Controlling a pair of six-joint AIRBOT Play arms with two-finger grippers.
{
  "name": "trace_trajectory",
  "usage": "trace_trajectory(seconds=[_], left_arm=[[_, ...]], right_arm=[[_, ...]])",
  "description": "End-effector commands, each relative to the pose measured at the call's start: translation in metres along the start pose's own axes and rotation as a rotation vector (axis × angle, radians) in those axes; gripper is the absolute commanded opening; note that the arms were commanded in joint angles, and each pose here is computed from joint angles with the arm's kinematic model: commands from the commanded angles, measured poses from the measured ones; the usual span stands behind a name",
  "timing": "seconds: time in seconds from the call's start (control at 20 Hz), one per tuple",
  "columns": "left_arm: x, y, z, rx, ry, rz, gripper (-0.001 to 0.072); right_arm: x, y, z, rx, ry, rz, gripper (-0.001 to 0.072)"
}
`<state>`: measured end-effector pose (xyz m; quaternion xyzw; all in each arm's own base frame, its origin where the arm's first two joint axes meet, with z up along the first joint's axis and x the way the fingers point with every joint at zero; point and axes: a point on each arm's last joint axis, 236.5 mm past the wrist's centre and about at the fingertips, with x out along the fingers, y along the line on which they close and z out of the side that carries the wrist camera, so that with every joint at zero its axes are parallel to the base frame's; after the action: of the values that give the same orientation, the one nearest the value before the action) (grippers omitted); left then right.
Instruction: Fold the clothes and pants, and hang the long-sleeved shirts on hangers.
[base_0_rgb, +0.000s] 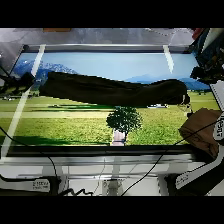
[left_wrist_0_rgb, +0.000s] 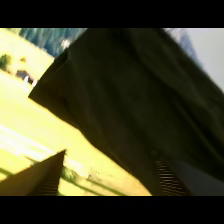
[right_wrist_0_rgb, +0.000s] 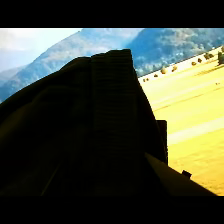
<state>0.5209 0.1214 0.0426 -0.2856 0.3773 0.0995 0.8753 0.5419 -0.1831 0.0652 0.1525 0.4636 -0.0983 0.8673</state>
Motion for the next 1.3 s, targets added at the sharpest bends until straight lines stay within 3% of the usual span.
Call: trace_trajectory(seconds=[0.0,0.2,0.5,0.8,0.85,0.95,1.0,1.1,1.15,1.25], left_arm=[[0.027,0.006,-0.030,-0.134,0.053,-0.018,0.0707],[0.074,0.002,-0.040,-0.369,0.059,-0.101,0.0706],[0.120,0.030,-0.068,-0.510,0.091,-0.044,0.0706],[0.130,0.023,-0.017,-0.465,-0.207,-0.038,0.0698],[0.134,0.023,-0.016,-0.462,-0.226,-0.033,0.0637],[0.145,0.022,-0.026,-0.457,-0.210,-0.027,0.0515],[0.149,0.020,-0.029,-0.452,-0.206,-0.027,0.0406],[0.151,0.017,-0.025,-0.437,-0.217,-0.031,0.0067],[0.148,0.014,-0.018,-0.405,-0.228,-0.035,0.0025],[0.136,0.003,-0.001,-0.298,-0.251,-0.042,0.0025]], right_arm=[[-0.003,0.003,0.000,-0.013,-0.001,0.011,0.0477],[-0.003,0.006,0.001,-0.007,-0.002,0.024,0.0477],[-0.003,0.006,0.001,-0.006,-0.002,0.024,0.0477],[-0.003,0.012,-0.001,0.006,0.004,0.046,0.0477],[-0.003,0.019,-0.004,0.014,0.017,0.076,0.0472],[-0.004,0.034,-0.011,0.009,0.047,0.116,0.0322],[-0.004,0.039,-0.014,0.001,0.057,0.122,0.0310],[-0.005,0.055,-0.017,-0.023,0.067,0.137,0.0310],[-0.005,0.064,-0.018,-0.037,0.069,0.146,0.0310],[-0.002,0.091,-0.020,-0.076,0.063,0.170,0.0310]])
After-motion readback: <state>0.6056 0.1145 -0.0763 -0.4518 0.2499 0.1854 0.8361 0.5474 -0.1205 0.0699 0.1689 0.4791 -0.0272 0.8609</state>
